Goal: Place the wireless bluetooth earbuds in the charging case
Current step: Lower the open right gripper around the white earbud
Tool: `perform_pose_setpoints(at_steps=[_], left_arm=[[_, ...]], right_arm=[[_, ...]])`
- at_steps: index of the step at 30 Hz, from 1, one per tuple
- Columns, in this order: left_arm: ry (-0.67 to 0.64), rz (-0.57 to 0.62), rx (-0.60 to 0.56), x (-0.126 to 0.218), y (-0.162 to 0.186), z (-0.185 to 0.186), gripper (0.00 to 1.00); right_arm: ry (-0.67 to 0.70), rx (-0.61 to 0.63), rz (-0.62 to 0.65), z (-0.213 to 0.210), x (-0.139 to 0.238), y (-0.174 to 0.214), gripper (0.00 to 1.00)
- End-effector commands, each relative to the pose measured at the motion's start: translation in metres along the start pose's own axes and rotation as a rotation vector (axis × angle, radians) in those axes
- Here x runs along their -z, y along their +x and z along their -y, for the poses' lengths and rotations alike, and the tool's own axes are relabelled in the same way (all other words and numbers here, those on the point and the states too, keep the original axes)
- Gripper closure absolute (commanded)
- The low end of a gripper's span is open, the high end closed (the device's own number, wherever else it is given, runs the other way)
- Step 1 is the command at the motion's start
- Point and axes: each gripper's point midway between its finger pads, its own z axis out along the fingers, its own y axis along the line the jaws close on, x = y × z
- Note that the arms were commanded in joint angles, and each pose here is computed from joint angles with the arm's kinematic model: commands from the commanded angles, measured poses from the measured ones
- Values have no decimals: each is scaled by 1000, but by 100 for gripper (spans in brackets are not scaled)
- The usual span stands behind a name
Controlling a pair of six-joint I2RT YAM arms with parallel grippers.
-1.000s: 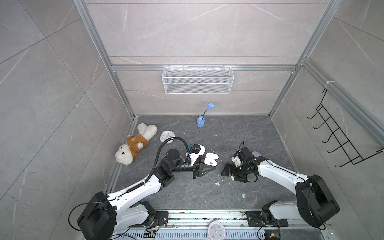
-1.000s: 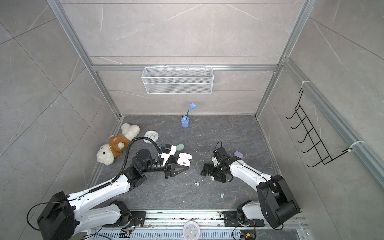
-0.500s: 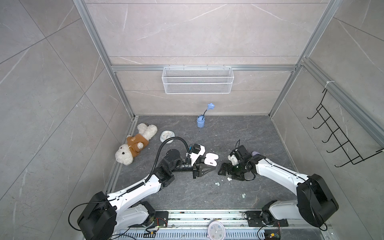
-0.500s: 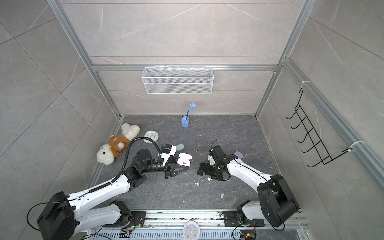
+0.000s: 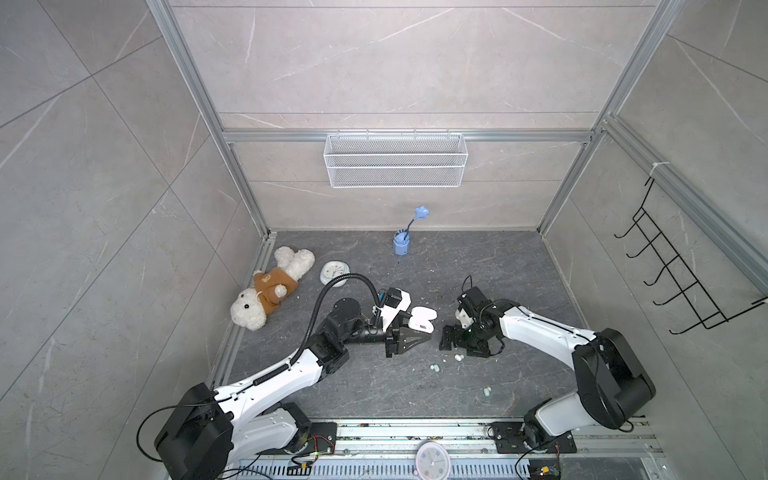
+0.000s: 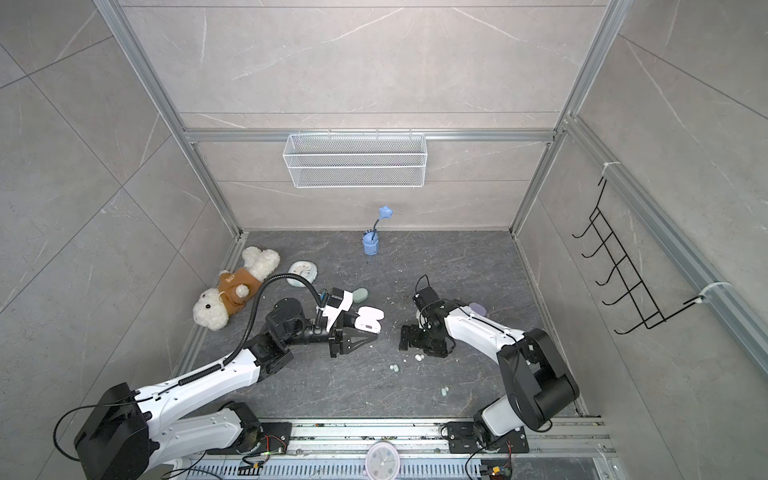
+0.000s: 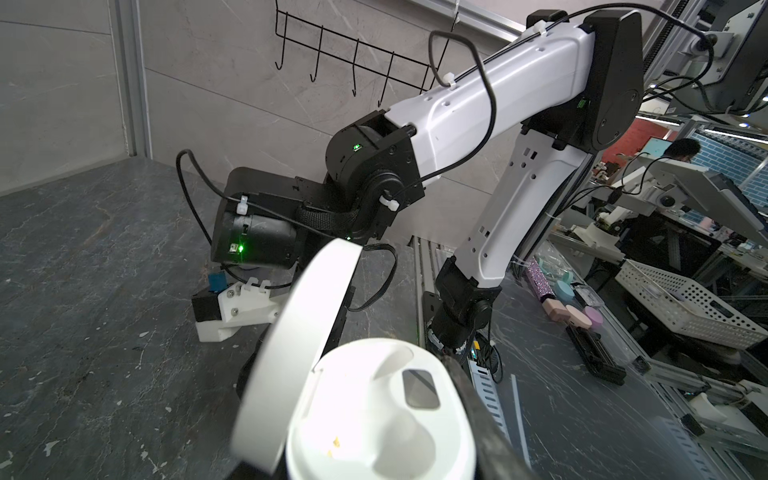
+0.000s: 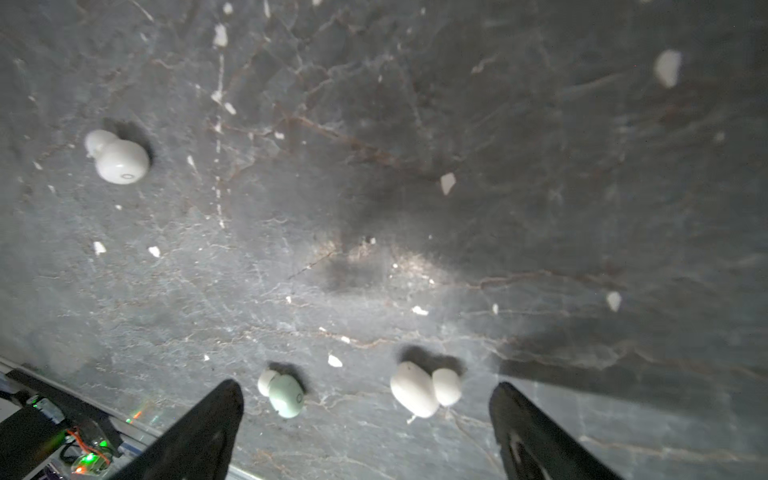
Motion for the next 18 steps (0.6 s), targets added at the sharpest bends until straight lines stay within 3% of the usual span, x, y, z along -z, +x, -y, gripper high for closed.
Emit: perform_pose_setpoints(at_steps=[1, 18], left_arm=[[17, 54, -76, 0, -28, 9, 80], [7, 48, -77, -1, -28, 7, 80]], right_arm=[[-3, 34, 9, -6, -4, -9, 5], [-78, 14, -29, -12, -4, 13, 4]])
